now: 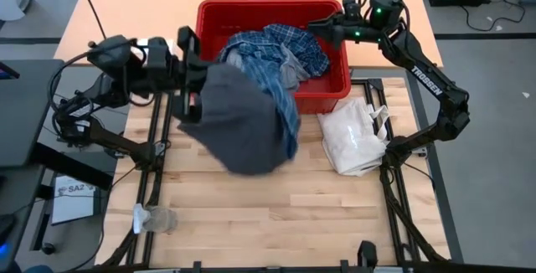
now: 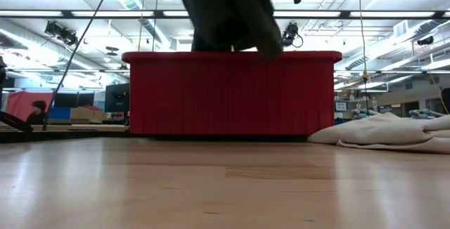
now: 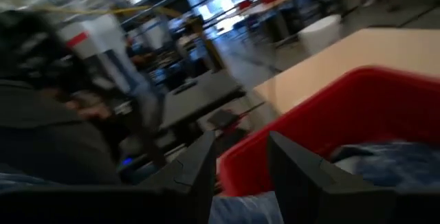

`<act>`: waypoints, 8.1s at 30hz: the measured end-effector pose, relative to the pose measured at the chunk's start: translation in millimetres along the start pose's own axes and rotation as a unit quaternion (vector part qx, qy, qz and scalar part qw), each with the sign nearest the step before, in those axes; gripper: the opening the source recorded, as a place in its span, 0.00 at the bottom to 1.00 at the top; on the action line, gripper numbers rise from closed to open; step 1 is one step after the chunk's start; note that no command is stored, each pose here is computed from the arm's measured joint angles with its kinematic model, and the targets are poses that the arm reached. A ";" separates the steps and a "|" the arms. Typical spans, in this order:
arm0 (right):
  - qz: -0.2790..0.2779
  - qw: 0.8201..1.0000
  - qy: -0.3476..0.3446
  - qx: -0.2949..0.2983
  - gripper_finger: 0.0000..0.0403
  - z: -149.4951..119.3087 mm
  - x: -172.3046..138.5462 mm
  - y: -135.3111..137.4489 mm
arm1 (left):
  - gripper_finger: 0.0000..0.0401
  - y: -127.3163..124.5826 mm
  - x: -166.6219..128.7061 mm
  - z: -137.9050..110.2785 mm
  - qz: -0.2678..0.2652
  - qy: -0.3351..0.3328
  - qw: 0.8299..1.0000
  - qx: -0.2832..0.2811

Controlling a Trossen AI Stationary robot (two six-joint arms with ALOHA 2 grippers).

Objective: Fold Laundry from Bin
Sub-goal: Remove the black shorts from the laundry bin, then adjust the plaid pants, then adjust the laundry bin

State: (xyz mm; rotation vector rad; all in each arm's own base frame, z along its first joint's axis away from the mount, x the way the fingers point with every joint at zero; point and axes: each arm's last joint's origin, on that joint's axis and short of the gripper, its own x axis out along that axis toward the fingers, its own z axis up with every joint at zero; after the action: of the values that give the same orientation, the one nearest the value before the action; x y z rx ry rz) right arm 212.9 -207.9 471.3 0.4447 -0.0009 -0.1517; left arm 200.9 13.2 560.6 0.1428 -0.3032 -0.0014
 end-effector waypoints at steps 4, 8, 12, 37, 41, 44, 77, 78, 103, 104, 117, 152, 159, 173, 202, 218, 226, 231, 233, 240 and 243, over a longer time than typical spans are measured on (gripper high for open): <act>0.056 0.998 0.026 0.005 0.31 -4.8 6.1 10.5 | 0.05 -6.0 4.2 -9.6 -0.017 0.039 0.999 -0.014; 0.088 0.994 0.055 0.033 0.27 -13.4 15.2 23.7 | 0.05 -7.6 13.8 -23.3 -0.022 0.078 0.996 -0.029; 0.091 0.990 0.092 0.057 0.22 -27.3 24.7 39.8 | 0.05 -10.1 22.6 -42.2 -0.039 0.139 0.988 -0.047; -0.200 0.942 0.248 0.109 0.17 -125.3 13.8 160.0 | 0.05 -98.2 15.9 -206.9 -0.081 0.471 0.858 -0.190; -0.224 0.932 0.259 0.118 0.17 -135.9 7.9 172.2 | 0.05 -101.7 9.9 -229.7 -0.057 0.491 0.840 -0.224; -0.238 0.921 0.281 0.125 0.17 -143.9 2.2 178.6 | 0.05 -104.9 5.3 -249.9 -0.044 0.495 0.832 -0.245; -0.251 0.859 0.444 0.041 0.15 -283.0 32.0 61.6 | 0.55 -38.3 -23.6 -314.6 0.168 0.532 0.740 -0.377; -0.239 0.860 0.448 0.044 0.19 -283.7 32.1 56.7 | 0.57 -40.5 -23.4 -314.3 0.166 0.532 0.732 -0.392; -0.147 0.927 0.330 0.104 0.45 -333.6 30.9 15.6 | 0.80 -31.1 -38.1 -292.7 0.214 0.507 0.672 -0.496; -0.146 0.927 0.329 0.105 0.41 -336.4 29.5 14.5 | 0.80 -30.4 -37.8 -291.9 0.212 0.505 0.674 -0.496; -0.046 0.938 0.315 0.139 0.02 -339.4 30.3 18.5 | 0.80 -26.2 -27.4 -283.1 0.201 0.441 0.713 -0.507; 0.244 0.941 0.016 0.233 0.00 -183.4 61.2 51.8 | 0.68 -10.6 23.5 -256.0 0.121 0.186 0.968 -0.114; 0.227 0.948 0.004 0.222 0.04 -171.6 60.9 43.6 | 0.29 5.8 20.5 -256.7 0.148 0.184 0.965 -0.112; 0.105 0.960 -0.101 0.239 0.27 -139.7 36.3 -23.6 | 0.01 74.5 0.4 -229.3 0.269 0.176 0.937 -0.135; -0.265 0.955 -0.022 0.129 0.27 -11.1 -49.7 -59.6 | 0.01 167.7 -39.4 -250.8 0.340 0.321 0.858 -0.214; -0.266 0.960 0.049 0.066 0.27 -24.7 -38.6 -50.4 | 0.42 201.8 -37.1 -227.9 0.409 0.448 0.780 -0.156; -0.309 0.926 0.202 0.076 0.27 -57.9 -41.0 -41.5 | 0.58 192.9 -56.4 -159.6 0.408 0.500 0.750 -0.143; -0.217 0.952 0.205 0.060 0.26 -56.2 -42.8 -14.3 | 0.54 161.3 -55.3 -118.9 0.357 0.503 0.775 -0.137; -0.150 0.965 0.208 0.053 0.24 -57.2 -36.3 1.8 | 0.51 145.9 -52.3 -108.0 0.297 0.491 0.806 -0.145; -0.077 0.953 0.294 0.001 0.10 -85.9 -9.1 46.6 | 0.37 88.1 -22.9 -113.7 0.026 0.484 0.868 -0.107; -0.052 0.947 0.316 -0.023 0.02 -94.9 -2.7 63.3 | 0.31 71.4 -12.0 -134.2 -0.010 0.503 0.857 -0.114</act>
State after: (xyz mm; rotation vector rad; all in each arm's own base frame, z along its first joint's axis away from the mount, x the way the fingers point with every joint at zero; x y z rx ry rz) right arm 222.6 -110.4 412.8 0.4321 0.6564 -0.1074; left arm 227.9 102.9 440.3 -0.1014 0.7530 0.0162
